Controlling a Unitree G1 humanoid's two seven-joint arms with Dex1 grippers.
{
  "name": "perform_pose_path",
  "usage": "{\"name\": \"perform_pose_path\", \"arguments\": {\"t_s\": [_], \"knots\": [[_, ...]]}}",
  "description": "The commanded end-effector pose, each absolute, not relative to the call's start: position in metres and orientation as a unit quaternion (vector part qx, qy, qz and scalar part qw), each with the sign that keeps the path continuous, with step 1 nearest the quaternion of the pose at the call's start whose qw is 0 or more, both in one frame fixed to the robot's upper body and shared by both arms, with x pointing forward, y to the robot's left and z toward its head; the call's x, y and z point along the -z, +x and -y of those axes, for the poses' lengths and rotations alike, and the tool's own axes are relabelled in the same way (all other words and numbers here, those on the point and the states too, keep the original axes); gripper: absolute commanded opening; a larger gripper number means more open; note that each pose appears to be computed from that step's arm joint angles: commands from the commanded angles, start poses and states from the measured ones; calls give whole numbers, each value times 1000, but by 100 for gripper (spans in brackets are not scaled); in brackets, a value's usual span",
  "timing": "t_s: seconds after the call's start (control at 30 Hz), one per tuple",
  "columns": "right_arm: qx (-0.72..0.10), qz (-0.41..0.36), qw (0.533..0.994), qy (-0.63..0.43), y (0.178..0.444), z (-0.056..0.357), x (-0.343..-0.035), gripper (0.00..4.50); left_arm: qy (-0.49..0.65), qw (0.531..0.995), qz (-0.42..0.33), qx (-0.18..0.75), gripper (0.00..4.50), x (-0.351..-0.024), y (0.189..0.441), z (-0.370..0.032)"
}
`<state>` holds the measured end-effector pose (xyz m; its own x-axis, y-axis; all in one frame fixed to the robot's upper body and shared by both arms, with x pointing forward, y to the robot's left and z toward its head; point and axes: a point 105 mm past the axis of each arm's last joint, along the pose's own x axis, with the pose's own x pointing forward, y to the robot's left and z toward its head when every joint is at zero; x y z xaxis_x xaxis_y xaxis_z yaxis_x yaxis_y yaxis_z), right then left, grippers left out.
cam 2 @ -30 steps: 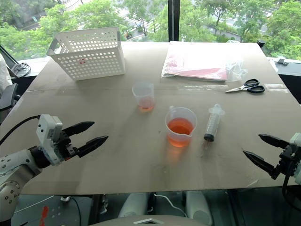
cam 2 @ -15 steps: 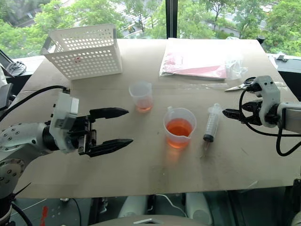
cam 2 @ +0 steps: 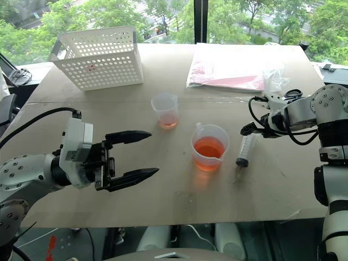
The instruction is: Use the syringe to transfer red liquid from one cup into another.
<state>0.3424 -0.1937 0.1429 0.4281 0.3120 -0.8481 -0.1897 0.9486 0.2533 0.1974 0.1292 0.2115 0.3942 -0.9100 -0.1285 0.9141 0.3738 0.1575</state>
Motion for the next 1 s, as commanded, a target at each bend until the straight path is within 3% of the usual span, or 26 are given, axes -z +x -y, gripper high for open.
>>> {"name": "perform_pose_path", "arguments": {"t_s": [0.03,0.23,0.67,0.77,0.93,1.0], "knots": [[-166,-521,835,64,339,184,-147,447,110,828,13,550,450,-219,190,-124],[-141,-542,826,65,339,181,-133,447,106,836,9,538,450,-218,188,-127],[-126,-550,823,63,339,177,-132,447,109,841,7,530,450,-214,187,-132],[-134,-543,828,43,335,177,-132,375,112,841,9,529,450,-214,188,-132],[-165,-518,839,1,328,172,-138,164,114,840,12,530,450,-214,191,-132],[-170,-503,847,-19,328,171,-141,142,114,840,13,530,450,-214,191,-132]]}}
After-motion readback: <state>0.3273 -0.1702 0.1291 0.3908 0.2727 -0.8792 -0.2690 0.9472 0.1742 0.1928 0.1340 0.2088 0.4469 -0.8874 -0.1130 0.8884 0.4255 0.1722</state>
